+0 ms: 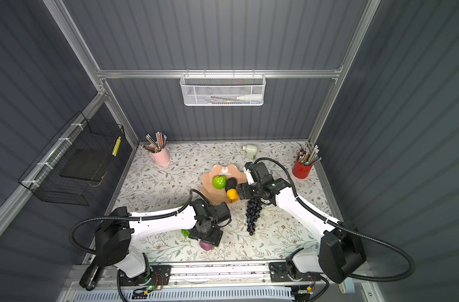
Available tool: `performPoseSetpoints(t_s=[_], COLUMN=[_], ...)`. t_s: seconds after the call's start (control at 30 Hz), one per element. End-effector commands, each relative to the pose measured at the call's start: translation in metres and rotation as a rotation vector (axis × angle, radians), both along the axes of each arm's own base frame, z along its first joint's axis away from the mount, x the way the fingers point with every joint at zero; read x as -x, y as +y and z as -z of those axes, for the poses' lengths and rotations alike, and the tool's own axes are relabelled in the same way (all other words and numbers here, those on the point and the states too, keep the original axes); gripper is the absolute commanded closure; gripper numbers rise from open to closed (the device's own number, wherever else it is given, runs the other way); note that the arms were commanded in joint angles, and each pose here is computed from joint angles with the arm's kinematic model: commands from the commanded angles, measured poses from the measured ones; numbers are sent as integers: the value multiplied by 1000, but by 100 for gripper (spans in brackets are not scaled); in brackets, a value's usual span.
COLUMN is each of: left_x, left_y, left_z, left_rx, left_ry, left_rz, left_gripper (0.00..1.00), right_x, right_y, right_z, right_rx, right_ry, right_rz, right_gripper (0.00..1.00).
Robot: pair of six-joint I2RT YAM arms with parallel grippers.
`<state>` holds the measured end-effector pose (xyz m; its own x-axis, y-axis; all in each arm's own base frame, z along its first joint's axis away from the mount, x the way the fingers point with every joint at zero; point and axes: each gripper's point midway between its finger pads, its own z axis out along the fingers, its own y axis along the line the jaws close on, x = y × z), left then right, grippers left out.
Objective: Arrange fruit in a fruit bowl
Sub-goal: Pick up the fruit from the bottom-center of the table.
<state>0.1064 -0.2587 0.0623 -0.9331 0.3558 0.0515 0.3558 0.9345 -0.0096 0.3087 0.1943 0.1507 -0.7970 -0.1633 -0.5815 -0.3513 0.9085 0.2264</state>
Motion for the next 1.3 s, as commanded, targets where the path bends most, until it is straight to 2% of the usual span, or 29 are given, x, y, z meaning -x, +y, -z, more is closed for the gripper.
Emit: performPoseSetpoints(t_s=[0.0,0.2,0.47,0.6,0.7,0.77,0.87,0.97,1.1,1.2,1.27], left_x=[7,4,4,8,9,8,1,-18,-76,-123,-149], left_y=[14,9,5,6,6,3,-5,-12,-26,-37,-40], left_z=[13,26,32,34,29,23,7,-17,-58,-85,-84], left_rx=[-69,-37,-20,-23,-12,9,56,152,295,304,281], left_ry=[31,16,15,39,38,35,23,13,-59,-161,-193], left_rz=[-17,-30,-40,-36,-34,-21,-14,-57,-112,-72,-70], left_gripper=[13,15,34,49,53,61,62,62,60,59,59], right_x=[-2,-3,-3,-3,-3,-4,-3,-2,-1,1,3], right_y=[3,5,6,6,7,7,6,5,-2,-1,-1], right_z=[5,10,11,13,12,11,10,3,-8,-14,-19], right_rx=[-16,-17,-16,-16,-19,-18,-20,-29,-28,-30,-30], right_ry=[9,23,29,34,31,29,25,5,-47,-44,-40], right_rz=[3,-2,-6,-5,-5,-5,-5,-3,12,-1,-10], right_gripper=[19,19,19,19,19,19,19,20,20,21,23])
